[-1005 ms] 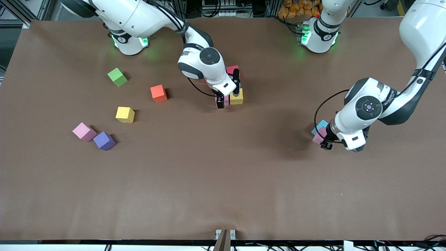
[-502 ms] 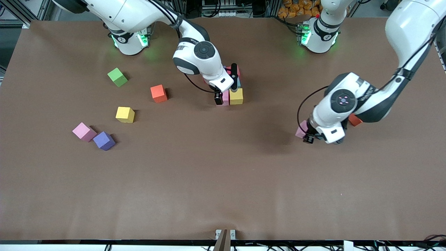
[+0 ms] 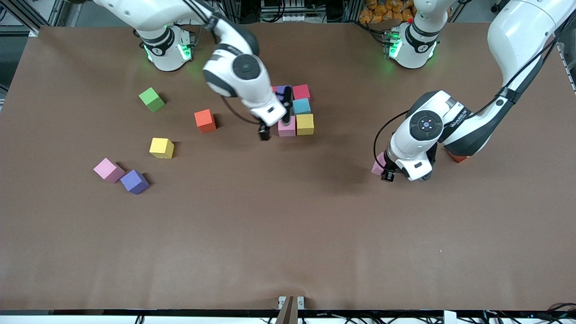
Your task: Form number 2 with 11 blocks
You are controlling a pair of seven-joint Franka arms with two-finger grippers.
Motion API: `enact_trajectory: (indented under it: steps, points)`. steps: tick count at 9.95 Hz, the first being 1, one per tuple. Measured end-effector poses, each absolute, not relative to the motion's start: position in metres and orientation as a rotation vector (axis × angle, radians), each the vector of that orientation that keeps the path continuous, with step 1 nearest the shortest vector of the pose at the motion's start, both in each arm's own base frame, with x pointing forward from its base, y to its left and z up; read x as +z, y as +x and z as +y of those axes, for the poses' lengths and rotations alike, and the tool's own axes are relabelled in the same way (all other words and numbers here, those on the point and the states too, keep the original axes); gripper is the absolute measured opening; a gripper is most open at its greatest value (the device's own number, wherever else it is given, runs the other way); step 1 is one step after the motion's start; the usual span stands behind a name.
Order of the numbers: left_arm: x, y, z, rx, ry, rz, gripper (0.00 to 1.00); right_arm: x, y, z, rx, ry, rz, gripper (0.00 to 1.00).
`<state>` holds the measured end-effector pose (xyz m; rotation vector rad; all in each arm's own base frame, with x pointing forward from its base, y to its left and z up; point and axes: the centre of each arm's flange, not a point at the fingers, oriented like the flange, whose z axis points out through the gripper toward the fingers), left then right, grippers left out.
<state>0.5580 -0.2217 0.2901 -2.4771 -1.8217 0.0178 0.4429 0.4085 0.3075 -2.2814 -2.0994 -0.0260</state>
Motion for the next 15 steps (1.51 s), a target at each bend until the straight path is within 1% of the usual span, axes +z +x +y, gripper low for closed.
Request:
enact_trajectory:
  steps: [3, 5, 7, 9, 13, 15]
  points:
    - [0.293, 0.542, -0.261, 0.054, -2.43, -1.894, 0.59, 0.331, 0.51, 0.307, 0.014, -2.298, -2.189, 1.0]
    - [0.299, 0.521, -0.313, 0.059, -2.397, -1.953, 0.59, 0.33, 0.545, 0.232, 0.043, -2.272, -2.239, 1.0]
    - [0.311, 0.5, -0.362, 0.098, -2.355, -2.029, 0.59, 0.324, 0.578, 0.137, 0.013, -2.288, -2.226, 1.0]
    - [0.318, 0.484, -0.411, 0.157, -2.286, -2.114, 0.59, 0.319, 0.59, 0.064, -0.007, -2.368, -2.142, 1.0]
    - [0.276, 0.441, -0.512, 0.146, -2.118, -2.186, 0.59, 0.325, 0.596, 0.005, -0.027, -2.484, -2.024, 1.0]
    - [0.273, 0.422, -0.541, 0.116, -2.094, -2.217, 0.59, 0.322, 0.593, -0.023, -0.002, -2.525, -1.956, 1.0]
